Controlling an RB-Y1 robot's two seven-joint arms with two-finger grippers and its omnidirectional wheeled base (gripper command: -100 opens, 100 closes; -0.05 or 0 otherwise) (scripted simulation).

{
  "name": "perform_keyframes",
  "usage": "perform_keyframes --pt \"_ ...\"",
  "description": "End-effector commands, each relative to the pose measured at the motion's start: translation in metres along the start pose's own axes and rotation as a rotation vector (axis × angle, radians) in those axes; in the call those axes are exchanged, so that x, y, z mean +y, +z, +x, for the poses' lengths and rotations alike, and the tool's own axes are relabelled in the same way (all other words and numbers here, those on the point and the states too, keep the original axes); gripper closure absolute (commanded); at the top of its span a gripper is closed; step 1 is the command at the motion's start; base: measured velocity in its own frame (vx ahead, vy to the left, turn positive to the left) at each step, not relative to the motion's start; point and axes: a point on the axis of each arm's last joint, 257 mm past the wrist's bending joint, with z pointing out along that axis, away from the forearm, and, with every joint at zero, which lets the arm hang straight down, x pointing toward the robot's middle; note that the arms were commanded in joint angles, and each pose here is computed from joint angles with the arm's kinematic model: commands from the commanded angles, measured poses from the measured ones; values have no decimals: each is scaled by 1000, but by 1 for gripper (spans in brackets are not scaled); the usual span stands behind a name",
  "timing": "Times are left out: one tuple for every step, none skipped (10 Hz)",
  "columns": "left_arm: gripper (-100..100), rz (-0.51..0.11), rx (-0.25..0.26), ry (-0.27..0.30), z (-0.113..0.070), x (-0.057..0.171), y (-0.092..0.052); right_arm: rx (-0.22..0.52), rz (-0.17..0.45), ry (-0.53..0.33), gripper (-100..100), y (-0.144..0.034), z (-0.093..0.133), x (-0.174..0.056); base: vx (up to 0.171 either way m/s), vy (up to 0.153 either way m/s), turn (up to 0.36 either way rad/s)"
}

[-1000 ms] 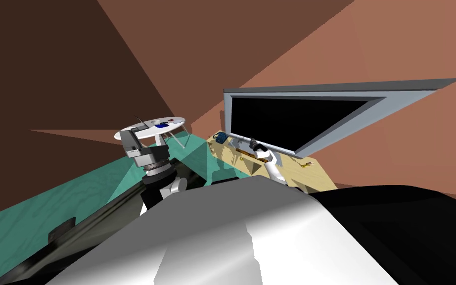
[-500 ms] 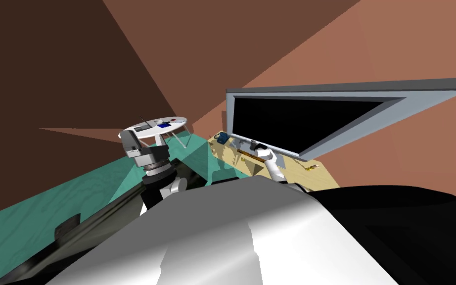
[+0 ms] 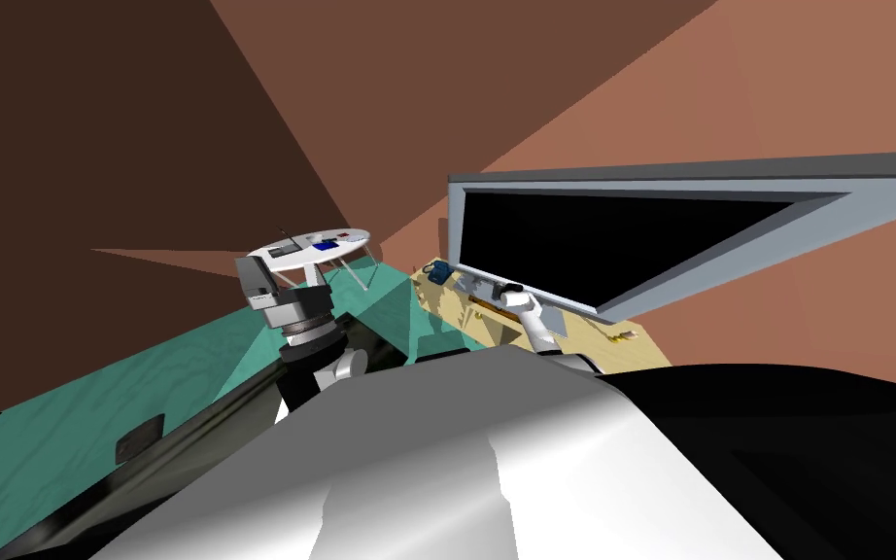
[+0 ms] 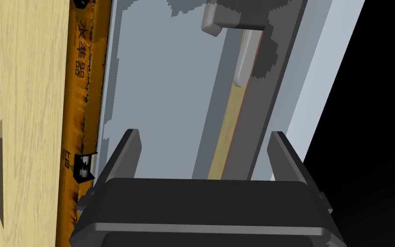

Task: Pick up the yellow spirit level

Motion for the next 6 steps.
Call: perform_keyframes --pt "0 0 0 0 0 0 0 -14 70 39 -100 5 -9 -17 39 -6 60" --pt "0 0 0 0 0 0 0 -20 96 39 -100 4 -10 -23 41 -12 37" --pt "0 0 0 0 0 0 0 -30 148 79 -100 9 -16 -36 43 -14 50" --pt "0 0 0 0 0 0 0 -35 173 79 -100 8 -17 -43 43 -15 43" --pt "0 0 0 0 0 0 0 -46 229 118 -100 10 -22 -57 62 -25 63" --pt "0 0 0 0 0 0 0 -52 257 118 -100 9 -23 -64 51 -21 27"
